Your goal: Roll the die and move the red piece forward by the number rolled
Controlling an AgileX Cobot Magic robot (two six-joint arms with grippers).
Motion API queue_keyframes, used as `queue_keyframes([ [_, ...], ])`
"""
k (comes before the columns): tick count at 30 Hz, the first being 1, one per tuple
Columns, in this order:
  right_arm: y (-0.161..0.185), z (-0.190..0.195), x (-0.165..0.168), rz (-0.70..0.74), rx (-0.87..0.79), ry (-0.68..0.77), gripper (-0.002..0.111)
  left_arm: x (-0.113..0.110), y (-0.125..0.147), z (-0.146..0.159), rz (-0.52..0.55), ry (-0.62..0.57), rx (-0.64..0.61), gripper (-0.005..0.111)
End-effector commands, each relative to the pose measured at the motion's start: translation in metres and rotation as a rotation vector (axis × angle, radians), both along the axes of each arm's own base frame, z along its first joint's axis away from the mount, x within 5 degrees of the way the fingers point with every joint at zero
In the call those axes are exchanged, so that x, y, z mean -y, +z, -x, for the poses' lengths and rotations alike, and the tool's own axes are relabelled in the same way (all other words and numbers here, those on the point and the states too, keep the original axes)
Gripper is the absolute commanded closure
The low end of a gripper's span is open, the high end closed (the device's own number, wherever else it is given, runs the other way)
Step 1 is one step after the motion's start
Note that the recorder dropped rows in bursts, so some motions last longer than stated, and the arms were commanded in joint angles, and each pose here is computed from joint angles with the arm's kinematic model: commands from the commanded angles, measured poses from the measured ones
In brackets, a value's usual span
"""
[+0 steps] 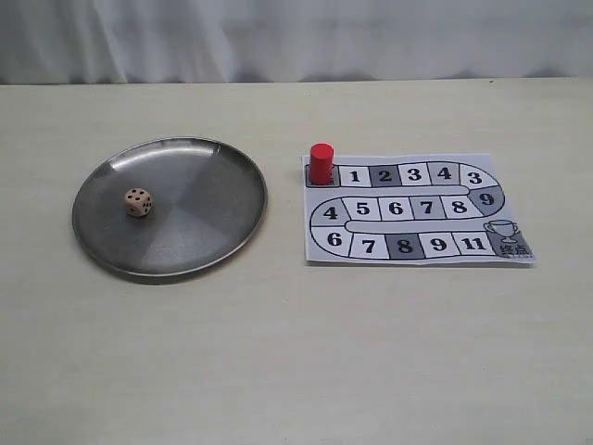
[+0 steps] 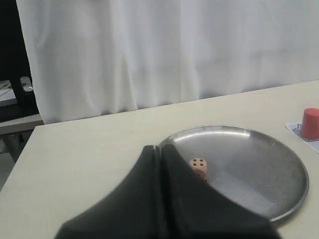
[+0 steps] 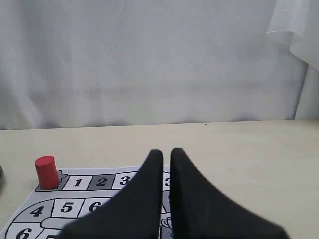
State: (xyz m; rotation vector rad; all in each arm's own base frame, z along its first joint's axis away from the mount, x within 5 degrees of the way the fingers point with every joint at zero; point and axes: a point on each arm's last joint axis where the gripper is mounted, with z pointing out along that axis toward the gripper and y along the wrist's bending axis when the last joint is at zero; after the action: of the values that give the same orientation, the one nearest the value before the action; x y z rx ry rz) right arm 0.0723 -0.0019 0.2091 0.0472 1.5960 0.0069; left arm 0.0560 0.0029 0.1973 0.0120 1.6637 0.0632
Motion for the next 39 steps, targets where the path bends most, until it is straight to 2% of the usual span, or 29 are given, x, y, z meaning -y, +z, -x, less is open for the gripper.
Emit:
queue_keyframes([
  [1,-0.001,0.000,0.000,-0.008,0.004,-0.001,0.104,0.001,0.000,0.000,0.003,-0.010,0.008,0.107],
  [30,-0.001,0.000,0.000,-0.008,0.007,-0.001,0.104,0.001,0.000,0.000,0.003,-0.010,0.008,0.107],
  [32,0.000,0.000,0.000,-0.047,0.013,-0.003,0.104,0.001,0.000,0.000,0.003,-0.010,0.008,0.107],
  [36,0.007,0.000,0.002,-0.272,0.095,-0.021,0.104,0.001,0.000,0.000,0.003,-0.010,0.008,0.107],
  [39,0.014,0.001,0.004,-0.271,0.180,-0.026,0.104,0.001,0.000,0.000,0.003,-0.010,0.008,0.107],
])
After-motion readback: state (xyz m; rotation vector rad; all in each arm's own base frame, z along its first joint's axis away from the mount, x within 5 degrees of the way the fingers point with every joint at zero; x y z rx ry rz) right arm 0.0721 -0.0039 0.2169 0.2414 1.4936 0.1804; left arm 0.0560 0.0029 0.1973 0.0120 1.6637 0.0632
